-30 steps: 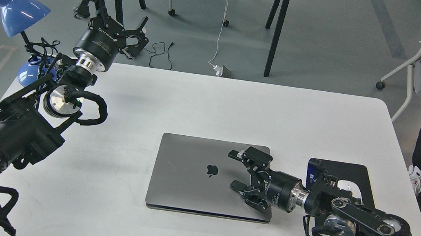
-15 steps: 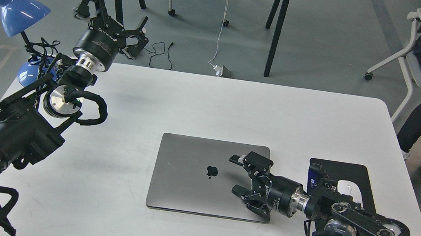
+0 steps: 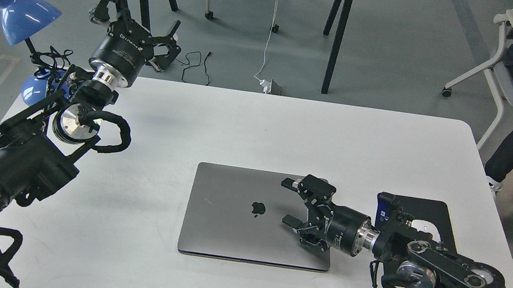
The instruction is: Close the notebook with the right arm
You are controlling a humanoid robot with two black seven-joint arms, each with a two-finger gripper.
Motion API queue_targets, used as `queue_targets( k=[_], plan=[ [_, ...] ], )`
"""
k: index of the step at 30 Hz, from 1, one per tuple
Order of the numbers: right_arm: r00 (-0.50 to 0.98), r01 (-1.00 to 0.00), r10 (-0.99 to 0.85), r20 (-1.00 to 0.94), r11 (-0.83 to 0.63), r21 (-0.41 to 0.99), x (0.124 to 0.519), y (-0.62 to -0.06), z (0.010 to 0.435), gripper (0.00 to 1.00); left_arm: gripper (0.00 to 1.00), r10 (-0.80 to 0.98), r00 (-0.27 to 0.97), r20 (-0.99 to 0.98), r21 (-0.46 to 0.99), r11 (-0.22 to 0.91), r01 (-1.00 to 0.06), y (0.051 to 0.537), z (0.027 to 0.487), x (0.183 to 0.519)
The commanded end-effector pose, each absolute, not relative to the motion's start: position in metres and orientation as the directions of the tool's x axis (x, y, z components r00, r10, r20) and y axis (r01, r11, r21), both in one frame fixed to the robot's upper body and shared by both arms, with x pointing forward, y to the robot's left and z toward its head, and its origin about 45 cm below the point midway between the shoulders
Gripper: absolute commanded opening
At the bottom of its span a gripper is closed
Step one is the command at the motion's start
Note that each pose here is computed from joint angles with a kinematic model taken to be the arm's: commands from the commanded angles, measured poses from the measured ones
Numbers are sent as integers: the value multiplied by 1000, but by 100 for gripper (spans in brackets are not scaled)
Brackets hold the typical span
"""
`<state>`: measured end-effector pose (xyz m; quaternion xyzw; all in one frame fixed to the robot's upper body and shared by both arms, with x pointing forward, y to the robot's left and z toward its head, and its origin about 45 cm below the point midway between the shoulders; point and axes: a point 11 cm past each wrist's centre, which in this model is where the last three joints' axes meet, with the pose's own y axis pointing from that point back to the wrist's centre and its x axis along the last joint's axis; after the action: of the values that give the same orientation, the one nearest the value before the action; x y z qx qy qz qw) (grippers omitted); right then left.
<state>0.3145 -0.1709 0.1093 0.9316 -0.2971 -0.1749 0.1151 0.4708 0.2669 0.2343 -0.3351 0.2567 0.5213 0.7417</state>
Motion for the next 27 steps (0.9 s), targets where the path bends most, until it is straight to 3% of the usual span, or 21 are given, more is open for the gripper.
queue_targets(
  k=[1,6,12,22,27],
  plan=[
    [749,-576,-613,-250,-790,210,335,-175,146,100,100,602,325,-729,-229,233,-945,267,234,471],
    [688,-694,-689,-230,-716,70,376,-197,195,100,100,601,326,-730,-229,234,-945,266,234,471],
    [545,-838,-800,-251,-531,-126,419,-259,259,100,100,601,326,-730,-229,234,-945,266,234,471],
    [275,-957,-712,-646,-264,-117,445,-331,249,100,100,601,326,-730,-229,234,-945,266,234,471],
    [146,-989,-685,-714,-127,-80,452,-367,234,100,100,601,326,-730,-229,234,-945,266,234,471]
  ],
)
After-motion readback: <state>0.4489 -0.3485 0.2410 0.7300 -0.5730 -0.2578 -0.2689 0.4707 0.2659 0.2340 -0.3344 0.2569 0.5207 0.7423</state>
